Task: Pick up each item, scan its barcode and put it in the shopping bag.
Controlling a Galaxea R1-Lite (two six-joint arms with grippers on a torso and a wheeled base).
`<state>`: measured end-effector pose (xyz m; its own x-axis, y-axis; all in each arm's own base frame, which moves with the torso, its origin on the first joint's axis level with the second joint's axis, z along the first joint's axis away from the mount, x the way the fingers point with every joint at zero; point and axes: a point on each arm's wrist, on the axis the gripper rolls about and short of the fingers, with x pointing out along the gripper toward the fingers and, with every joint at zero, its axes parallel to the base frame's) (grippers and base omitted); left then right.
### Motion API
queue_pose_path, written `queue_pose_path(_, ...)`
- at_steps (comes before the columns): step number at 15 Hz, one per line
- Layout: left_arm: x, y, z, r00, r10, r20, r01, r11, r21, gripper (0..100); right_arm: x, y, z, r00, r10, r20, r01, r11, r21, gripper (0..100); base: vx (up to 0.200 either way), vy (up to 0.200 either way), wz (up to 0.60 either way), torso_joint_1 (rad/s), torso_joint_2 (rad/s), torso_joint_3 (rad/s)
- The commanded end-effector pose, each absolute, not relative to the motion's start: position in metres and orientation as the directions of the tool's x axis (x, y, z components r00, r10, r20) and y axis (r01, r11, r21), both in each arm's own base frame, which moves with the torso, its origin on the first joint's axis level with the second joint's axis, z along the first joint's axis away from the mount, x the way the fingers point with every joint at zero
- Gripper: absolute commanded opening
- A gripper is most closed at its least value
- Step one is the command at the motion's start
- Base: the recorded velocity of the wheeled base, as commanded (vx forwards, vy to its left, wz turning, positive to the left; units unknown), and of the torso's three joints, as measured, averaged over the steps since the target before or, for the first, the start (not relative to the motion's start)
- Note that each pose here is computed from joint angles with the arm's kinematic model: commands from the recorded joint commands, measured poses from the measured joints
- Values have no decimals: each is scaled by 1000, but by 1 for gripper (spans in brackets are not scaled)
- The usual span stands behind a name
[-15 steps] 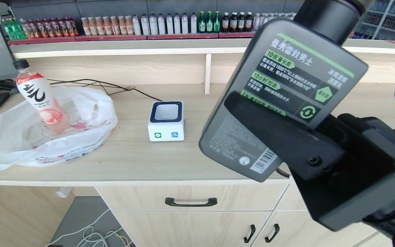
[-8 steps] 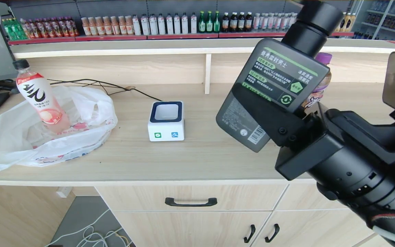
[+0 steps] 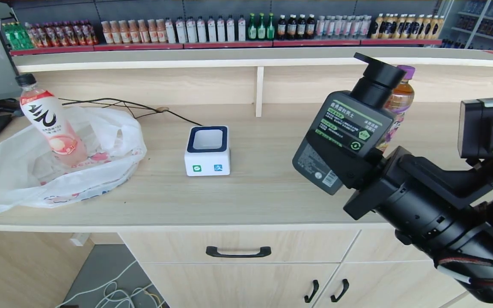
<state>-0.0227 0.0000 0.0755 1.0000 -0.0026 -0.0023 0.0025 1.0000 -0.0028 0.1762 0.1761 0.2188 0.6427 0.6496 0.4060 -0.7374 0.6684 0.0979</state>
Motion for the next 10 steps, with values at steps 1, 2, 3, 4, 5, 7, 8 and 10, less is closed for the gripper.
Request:
queue_pose_path(1, -23, 0, 76, 1000, -3, -2, 3, 1000, -3, 100, 177, 177, 219, 643, 649, 407, -737, 668, 98, 0, -200, 0, 0, 17, 7, -2)
queue_pose_path(2, -23, 0, 76, 1000, -2, -2, 2, 1000, -3, 100, 178, 177, 219, 642, 648, 409, -738, 668, 98, 0, 0, 0, 0, 0, 0, 0)
queue_pose_path(3, -23, 0, 76, 1000, -3, -2, 3, 1000, -3, 100, 178, 178, 220, 640, 649, 411, -739, 667, 97, 0, 0, 0, 0, 0, 0, 0)
queue_pose_path(4, -23, 0, 76, 1000, -3, -2, 3, 1000, -3, 100, 179, 179, 220, 640, 649, 411, -739, 667, 97, 0, 0, 0, 0, 0, 0, 0)
queue_pose_path(5, -23, 0, 76, 1000, -3, -2, 3, 1000, -3, 100, 179, 179, 221, 639, 648, 415, -739, 667, 97, 0, 0, 0, 0, 0, 0, 0)
queue_pose_path(7, -23, 0, 76, 1000, -3, -2, 3, 1000, -3, 100, 180, 180, 224, 635, 644, 428, -740, 666, 96, 0, 0, 0, 0, 0, 0, 0)
queue_pose_path(8, -23, 0, 76, 1000, -2, -2, 2, 1000, -3, 100, 180, 180, 224, 634, 645, 428, -741, 665, 96, 0, 0, 200, 0, 22, 7, 2)
queue_pose_path(10, -23, 0, 76, 1000, -2, -2, 2, 1000, -8, 100, 180, 179, 225, 633, 644, 429, -741, 665, 96, 0, 0, 200, 0, -5, -3, 5)
